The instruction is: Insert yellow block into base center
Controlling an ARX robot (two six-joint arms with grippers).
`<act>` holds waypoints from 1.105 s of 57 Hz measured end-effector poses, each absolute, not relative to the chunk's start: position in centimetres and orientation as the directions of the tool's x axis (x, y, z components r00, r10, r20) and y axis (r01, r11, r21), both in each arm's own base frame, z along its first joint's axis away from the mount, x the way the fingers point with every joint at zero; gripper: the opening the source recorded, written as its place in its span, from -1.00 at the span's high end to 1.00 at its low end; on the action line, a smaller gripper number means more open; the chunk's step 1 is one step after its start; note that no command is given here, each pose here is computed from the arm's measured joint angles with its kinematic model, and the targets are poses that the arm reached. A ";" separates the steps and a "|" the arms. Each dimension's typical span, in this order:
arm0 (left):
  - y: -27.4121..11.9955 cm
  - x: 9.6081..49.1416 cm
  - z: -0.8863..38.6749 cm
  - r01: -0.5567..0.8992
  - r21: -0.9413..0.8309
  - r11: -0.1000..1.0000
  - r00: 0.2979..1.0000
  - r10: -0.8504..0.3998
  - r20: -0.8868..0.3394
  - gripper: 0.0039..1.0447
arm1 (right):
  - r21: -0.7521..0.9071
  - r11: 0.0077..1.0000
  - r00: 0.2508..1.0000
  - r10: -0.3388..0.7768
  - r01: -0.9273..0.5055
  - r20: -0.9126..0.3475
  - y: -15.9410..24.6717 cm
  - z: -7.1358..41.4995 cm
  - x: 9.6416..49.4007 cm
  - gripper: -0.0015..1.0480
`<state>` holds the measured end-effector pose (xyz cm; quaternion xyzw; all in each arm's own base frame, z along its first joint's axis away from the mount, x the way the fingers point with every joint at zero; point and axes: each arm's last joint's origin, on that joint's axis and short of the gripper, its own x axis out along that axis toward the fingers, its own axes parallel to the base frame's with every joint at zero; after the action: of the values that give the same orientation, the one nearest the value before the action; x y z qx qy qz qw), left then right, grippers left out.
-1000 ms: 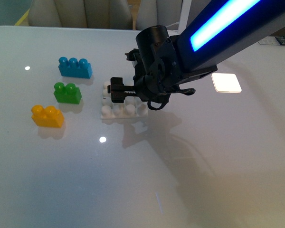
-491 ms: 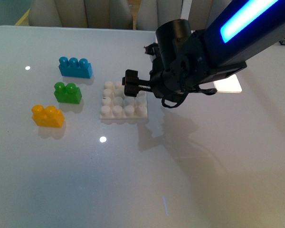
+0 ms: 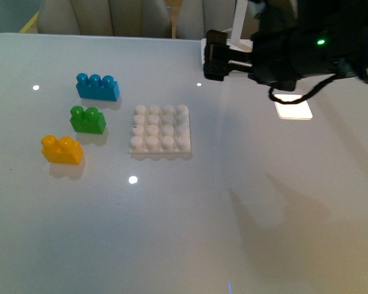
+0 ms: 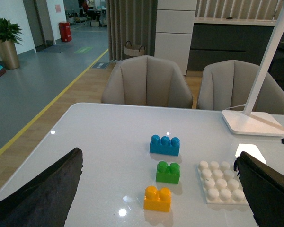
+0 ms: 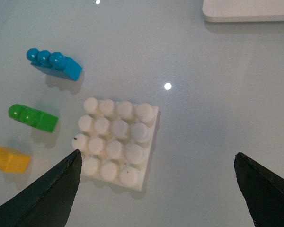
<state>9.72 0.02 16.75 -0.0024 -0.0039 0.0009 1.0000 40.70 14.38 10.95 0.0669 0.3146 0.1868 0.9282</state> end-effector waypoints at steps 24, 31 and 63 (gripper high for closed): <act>0.0 9.7 16.7 -0.002 -0.005 1.000 1.000 0.002 0.008 -0.86 | 0.167 0.956 0.840 0.291 -0.240 -0.457 3.7 19.2 27.5 -0.83; 0.0 9.7 16.7 -0.002 -0.005 1.000 1.000 0.002 0.008 -0.86 | 0.162 0.957 0.862 0.289 -0.242 -0.418 3.4 20.3 26.6 -0.83; 0.0 9.7 16.7 -0.002 -0.005 1.000 1.000 0.002 0.008 -0.86 | 0.006 1.000 0.999 0.029 -0.029 -0.014 0.7 17.7 19.0 0.96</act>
<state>9.72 0.02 16.75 -0.0024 -0.0039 0.0009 1.0000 18.97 0.69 17.66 0.0030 0.0068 0.0145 0.9999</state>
